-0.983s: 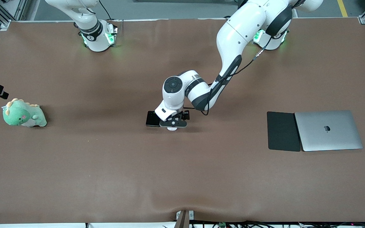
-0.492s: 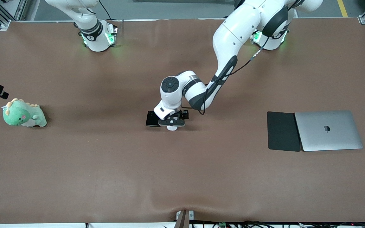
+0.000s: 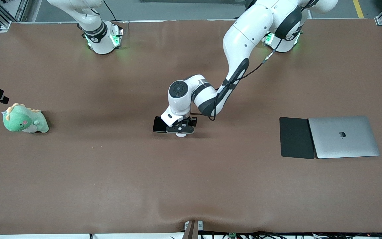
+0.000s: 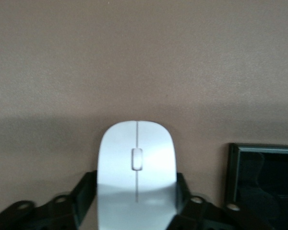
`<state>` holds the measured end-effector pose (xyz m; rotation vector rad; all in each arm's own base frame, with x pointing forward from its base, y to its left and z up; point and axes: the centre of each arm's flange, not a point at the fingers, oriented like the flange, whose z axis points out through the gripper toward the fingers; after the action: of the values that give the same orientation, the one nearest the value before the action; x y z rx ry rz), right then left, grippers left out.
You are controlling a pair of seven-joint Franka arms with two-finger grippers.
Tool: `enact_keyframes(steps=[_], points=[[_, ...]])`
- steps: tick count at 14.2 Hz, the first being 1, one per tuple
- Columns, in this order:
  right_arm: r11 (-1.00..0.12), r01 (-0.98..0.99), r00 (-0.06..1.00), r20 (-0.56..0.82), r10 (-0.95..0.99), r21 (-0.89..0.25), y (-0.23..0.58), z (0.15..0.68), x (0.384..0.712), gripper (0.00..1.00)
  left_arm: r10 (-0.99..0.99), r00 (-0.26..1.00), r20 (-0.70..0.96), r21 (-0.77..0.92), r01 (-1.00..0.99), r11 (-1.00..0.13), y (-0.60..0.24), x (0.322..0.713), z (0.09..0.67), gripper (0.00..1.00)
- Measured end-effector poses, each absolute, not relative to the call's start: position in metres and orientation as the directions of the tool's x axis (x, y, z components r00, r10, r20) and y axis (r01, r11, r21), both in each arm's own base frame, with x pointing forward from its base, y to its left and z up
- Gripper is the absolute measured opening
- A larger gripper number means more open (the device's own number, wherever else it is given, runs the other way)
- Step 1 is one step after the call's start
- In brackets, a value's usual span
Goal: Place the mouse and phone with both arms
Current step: 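Close the left gripper on the white mouse, then carry the mouse toward the mouse pad while the right gripper reaches the phone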
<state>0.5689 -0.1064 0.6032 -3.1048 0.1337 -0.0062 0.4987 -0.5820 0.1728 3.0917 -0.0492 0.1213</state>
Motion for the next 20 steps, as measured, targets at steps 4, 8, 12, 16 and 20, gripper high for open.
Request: enact_keyframes(steps=[4, 8, 12, 16, 20], points=[[-0.996, -0.086, 0.996, 0.001, -0.086, -0.035, -0.106, 0.602, 0.569, 1.00, 0.001, 0.997, 0.073, 0.071, -0.004, -0.998, -0.581, 0.506, 0.186, 0.62], [-0.996, -0.083, 0.997, 0.001, -0.083, -0.037, -0.105, 0.602, 0.569, 1.00, 0.010, 0.999, 0.043, 0.011, 0.010, -1.000, -0.571, 0.509, 0.209, 0.62], [-0.997, -0.058, 0.998, 0.000, -0.058, -0.047, -0.087, 0.602, 0.572, 1.00, 0.051, 0.999, -0.007, -0.077, 0.050, -0.996, -0.539, 0.523, 0.238, 0.62], [-0.996, -0.072, 0.997, -0.031, -0.071, -0.049, -0.041, 0.588, 0.577, 1.00, 0.104, 0.995, -0.006, -0.103, 0.102, -0.989, -0.487, 0.540, 0.278, 0.62], [-0.991, -0.117, 0.991, -0.066, -0.113, -0.062, 0.027, 0.542, 0.585, 1.00, 0.104, 0.995, 0.008, -0.103, 0.105, -0.989, -0.417, 0.541, 0.318, 0.62]])
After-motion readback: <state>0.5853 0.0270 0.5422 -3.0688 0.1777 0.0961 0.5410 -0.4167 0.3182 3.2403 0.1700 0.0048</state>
